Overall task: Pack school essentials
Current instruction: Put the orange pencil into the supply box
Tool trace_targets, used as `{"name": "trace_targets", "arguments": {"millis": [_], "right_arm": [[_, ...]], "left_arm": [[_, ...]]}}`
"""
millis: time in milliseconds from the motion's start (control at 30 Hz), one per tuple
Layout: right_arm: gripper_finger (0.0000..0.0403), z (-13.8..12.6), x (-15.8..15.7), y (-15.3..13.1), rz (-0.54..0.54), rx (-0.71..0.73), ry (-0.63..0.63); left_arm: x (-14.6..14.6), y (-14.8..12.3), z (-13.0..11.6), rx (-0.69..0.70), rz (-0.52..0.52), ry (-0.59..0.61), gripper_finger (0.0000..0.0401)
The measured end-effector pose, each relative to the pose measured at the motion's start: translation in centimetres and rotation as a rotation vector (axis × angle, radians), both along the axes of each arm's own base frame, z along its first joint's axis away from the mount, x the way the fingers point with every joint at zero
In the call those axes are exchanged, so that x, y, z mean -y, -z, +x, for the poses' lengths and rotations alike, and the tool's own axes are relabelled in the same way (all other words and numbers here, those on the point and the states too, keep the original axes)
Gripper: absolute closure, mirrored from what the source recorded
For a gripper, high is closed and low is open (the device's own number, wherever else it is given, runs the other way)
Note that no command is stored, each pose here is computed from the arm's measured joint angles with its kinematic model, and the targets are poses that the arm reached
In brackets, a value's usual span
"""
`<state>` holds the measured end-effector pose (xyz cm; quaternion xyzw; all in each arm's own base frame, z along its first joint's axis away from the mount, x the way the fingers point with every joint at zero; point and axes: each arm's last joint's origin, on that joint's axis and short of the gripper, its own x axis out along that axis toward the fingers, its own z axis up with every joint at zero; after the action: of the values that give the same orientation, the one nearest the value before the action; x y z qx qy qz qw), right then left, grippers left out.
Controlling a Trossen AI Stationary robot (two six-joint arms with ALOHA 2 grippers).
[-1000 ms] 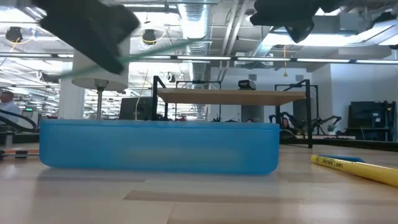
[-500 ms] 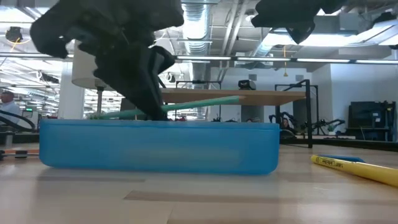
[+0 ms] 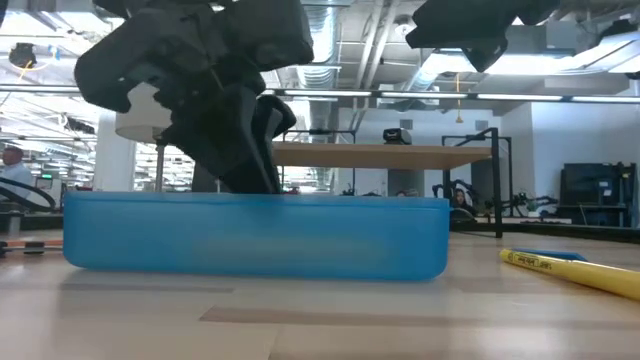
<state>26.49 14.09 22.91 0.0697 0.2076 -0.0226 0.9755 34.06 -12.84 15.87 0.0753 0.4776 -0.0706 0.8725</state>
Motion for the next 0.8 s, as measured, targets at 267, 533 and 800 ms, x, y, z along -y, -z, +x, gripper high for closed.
{"name": "trace_targets", "arguments": {"millis": [267,533,800], "right_arm": [[0.0275,0.0,0.0,0.0,0.009,0.002,0.004],[0.0275,-0.1,-0.2,0.0,0.009,0.000,-0.004],[0.0275,-0.1,-0.2,0.0,0.008,0.000,-0.004]], "left_arm": [[0.0,-0.4,-0.8,-0.044,0.036,0.004,0.0265],[1.2,-3.5,-4.3,0.047,0.113,-0.017,0.0290],[1.9,-3.5,-9.9,0.287,-0.043,0.021,0.0321]]}}
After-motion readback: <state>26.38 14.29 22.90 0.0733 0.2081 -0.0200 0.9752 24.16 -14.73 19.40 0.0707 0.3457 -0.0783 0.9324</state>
